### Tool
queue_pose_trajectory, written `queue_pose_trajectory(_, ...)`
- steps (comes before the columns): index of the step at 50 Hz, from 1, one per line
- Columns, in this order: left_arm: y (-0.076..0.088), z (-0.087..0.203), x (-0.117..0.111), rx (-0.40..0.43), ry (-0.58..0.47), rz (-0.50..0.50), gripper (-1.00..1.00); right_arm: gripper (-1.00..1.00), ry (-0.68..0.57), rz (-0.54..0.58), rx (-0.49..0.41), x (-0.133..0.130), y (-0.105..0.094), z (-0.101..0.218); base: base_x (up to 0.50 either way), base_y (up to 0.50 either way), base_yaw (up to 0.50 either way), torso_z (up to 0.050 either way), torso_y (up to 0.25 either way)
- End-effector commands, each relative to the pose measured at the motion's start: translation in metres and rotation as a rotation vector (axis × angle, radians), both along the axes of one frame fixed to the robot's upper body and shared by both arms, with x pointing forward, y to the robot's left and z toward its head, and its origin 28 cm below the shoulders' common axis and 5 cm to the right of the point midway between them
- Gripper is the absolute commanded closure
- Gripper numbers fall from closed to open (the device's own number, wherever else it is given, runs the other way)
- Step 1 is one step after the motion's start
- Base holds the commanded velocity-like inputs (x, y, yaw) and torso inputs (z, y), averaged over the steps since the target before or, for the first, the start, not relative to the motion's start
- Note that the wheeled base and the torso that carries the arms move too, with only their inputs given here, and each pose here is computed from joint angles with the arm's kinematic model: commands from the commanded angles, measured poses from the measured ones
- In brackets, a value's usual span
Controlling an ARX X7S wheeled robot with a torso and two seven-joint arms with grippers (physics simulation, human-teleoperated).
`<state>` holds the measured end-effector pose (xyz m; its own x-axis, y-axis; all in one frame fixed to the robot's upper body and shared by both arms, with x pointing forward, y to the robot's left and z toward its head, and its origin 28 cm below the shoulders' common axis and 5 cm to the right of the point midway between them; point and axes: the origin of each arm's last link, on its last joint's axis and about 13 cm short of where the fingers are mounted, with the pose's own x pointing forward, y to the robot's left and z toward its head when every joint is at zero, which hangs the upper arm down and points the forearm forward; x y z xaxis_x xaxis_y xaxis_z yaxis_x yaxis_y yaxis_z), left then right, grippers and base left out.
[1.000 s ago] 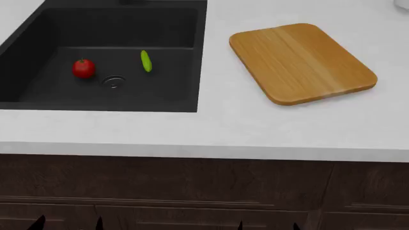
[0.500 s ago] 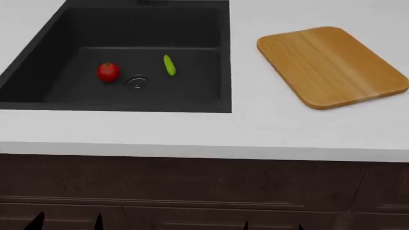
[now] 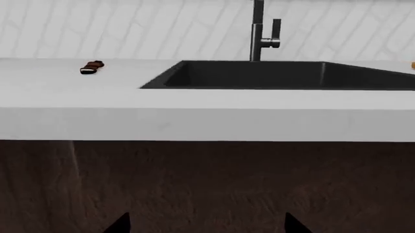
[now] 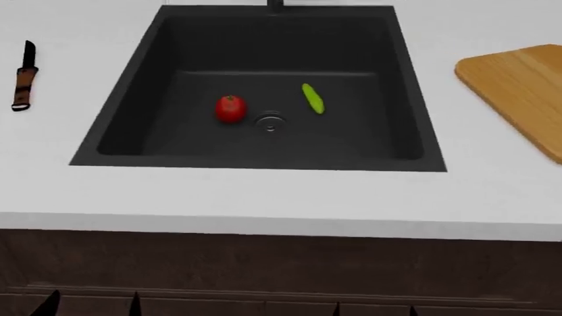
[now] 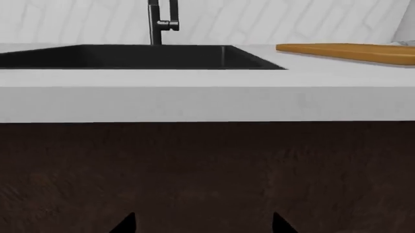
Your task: Pick the vegetables from the sink and place them on the cutting board.
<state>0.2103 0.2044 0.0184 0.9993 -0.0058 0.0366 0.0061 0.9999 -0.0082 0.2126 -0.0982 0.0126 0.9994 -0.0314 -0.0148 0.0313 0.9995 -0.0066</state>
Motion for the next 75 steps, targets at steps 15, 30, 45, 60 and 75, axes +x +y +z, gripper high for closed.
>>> queue_pose_trajectory(15, -0.017, 0.113, 0.037, -0.077, -0.173, -0.169, -1.00, -1.00, -0.147, 0.077, -0.048, 0.024, -0.011, 0.130, 0.00, 0.00, 0.00, 0.000, 0.000)
queue_pose_trajectory(30, -0.017, 0.171, 0.147, -0.001, -0.077, -0.140, -1.00, -1.00, -0.041, 0.001, -0.138, 0.114, -0.043, 0.203, 0.00, 0.00, 0.00, 0.000, 0.000)
queue_pose_trajectory(45, -0.018, 0.128, 0.212, 0.023, 0.100, -0.051, -1.00, -1.00, 0.207, -0.055, -0.191, 0.196, -0.075, 0.164, 0.19, 0.00, 0.00, 0.000, 0.000)
queue_pose_trajectory(60, 0.003, 0.132, 0.213, -0.038, 0.095, 0.018, -1.00, -1.00, 0.116, -0.023, -0.229, 0.184, -0.069, 0.189, 0.50, 0.00, 0.00, 0.000, 0.000)
queue_pose_trajectory(75, 0.005, 0.124, 0.211, -0.029, 0.110, 0.022, -1.00, -1.00, 0.105, -0.001, -0.207, 0.180, -0.065, 0.184, 0.50, 0.00, 0.00, 0.000, 0.000)
